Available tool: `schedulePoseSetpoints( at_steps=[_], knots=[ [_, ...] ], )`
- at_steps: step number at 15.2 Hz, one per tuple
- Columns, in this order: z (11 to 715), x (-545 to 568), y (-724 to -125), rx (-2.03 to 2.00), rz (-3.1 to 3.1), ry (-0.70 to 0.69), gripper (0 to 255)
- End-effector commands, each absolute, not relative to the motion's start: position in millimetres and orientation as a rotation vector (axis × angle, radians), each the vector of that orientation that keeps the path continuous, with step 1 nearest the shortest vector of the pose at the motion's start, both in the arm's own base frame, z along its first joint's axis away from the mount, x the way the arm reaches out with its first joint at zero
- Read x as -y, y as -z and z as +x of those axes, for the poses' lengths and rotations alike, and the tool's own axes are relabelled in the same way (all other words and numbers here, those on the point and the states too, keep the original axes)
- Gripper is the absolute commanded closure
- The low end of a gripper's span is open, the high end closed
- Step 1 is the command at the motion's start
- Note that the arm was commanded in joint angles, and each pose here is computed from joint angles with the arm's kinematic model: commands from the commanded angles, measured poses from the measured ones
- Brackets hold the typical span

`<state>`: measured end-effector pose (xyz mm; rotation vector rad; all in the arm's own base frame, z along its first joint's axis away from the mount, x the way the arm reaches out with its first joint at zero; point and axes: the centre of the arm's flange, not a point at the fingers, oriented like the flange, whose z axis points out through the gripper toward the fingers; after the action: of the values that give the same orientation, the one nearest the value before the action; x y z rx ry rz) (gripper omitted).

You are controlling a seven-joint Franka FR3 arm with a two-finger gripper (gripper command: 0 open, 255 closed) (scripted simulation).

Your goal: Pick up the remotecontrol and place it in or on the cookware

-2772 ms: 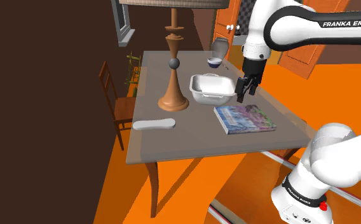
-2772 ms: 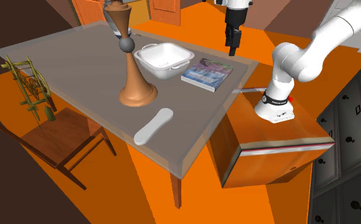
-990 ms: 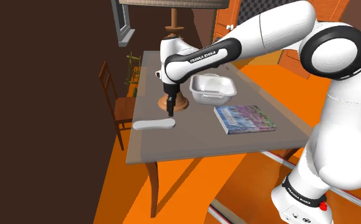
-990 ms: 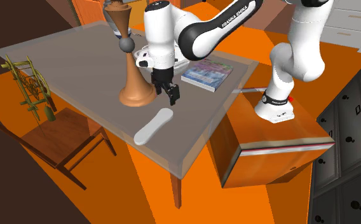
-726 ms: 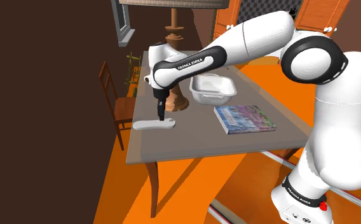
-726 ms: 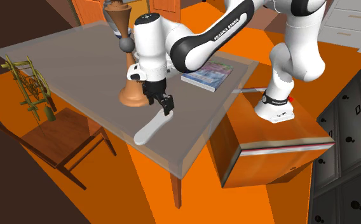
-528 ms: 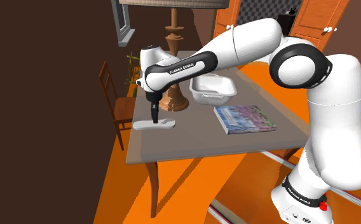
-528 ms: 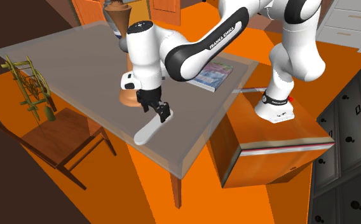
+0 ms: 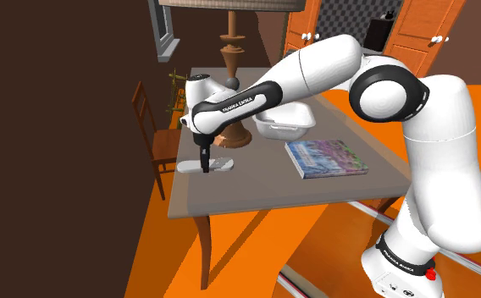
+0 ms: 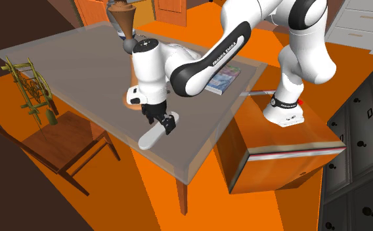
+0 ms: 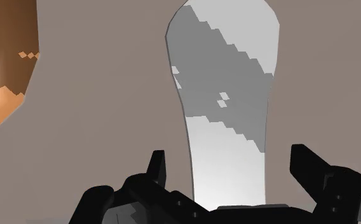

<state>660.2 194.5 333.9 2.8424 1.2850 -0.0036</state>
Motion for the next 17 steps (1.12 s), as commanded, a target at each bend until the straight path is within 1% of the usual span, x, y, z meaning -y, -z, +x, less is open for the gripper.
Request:
schedulePoseSetpoints(
  at_steps=[1,7,8,17],
  knots=[
    [659.6,-194.4,-330.4,-1.285,2.842,0.002,0],
    [659.6,-194.4,-330.5,-1.285,2.842,0.003,0],
    [659.6,-194.4,-330.5,-1.285,2.842,0.003,255],
    [659.6,-194.4,-330.4,-1.285,2.842,0.002,255]
  ],
)
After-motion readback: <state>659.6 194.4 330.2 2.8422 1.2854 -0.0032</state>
